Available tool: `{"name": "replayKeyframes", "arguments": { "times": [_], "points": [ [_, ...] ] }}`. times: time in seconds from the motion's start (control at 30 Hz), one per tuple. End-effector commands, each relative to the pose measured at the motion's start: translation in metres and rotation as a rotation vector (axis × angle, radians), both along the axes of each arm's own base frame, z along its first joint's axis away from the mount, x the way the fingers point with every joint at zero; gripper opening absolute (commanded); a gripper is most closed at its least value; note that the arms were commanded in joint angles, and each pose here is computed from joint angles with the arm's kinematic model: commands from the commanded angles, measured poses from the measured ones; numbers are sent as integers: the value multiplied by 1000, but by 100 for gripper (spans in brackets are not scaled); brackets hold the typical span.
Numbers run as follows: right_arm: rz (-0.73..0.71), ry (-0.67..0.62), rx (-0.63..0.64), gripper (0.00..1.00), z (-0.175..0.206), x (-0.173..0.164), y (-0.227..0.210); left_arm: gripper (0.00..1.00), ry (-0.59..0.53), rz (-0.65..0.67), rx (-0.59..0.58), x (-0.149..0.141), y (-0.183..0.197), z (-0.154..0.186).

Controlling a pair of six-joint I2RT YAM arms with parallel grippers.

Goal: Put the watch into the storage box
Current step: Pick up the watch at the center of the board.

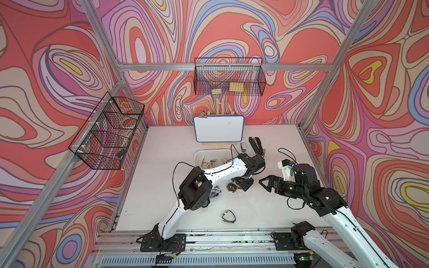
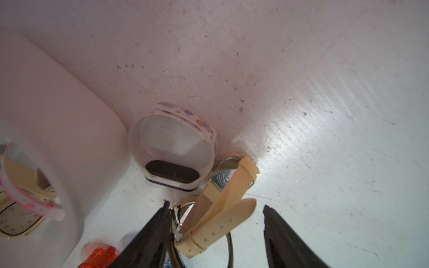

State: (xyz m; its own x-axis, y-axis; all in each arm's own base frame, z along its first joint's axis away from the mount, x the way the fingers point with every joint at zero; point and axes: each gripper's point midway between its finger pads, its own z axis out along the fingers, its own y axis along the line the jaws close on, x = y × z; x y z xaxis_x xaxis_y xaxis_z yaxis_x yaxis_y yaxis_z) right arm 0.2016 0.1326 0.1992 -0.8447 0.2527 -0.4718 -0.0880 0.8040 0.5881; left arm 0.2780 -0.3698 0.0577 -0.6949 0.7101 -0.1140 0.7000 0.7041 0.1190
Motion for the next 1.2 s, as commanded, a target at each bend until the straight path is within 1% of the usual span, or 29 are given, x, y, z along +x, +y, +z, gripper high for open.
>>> {"name": "replayKeyframes", "arguments": {
  "times": [0.0,0.13,0.3,0.4,0.47,0.73,0.8,1.0,1.07,1.17],
  "points": [
    [6,-7,5,98,-1,2,1,61,30,10,75,-2,16,-17],
    [8,-6,5,98,-2,2,1,54,37,33,98,-4,23,-23],
    [9,-6,8,98,-2,3,2,48,58,53,123,-6,33,-28],
    [11,-6,8,98,-3,4,3,41,65,52,123,-8,35,-29],
    [8,-7,11,98,-2,5,3,33,68,52,124,-9,36,-29],
    [0,-9,12,98,-2,7,3,15,67,64,87,-11,34,-21],
    [-2,-10,13,98,-3,8,3,14,64,75,74,-12,34,-16],
    [-6,-4,23,98,-3,11,5,14,74,114,-46,-15,21,8],
    [-6,-6,27,98,-2,12,6,13,83,133,-105,-16,17,20],
    [-6,-12,32,98,1,13,6,13,128,178,-220,-19,9,33]
  ]
}}
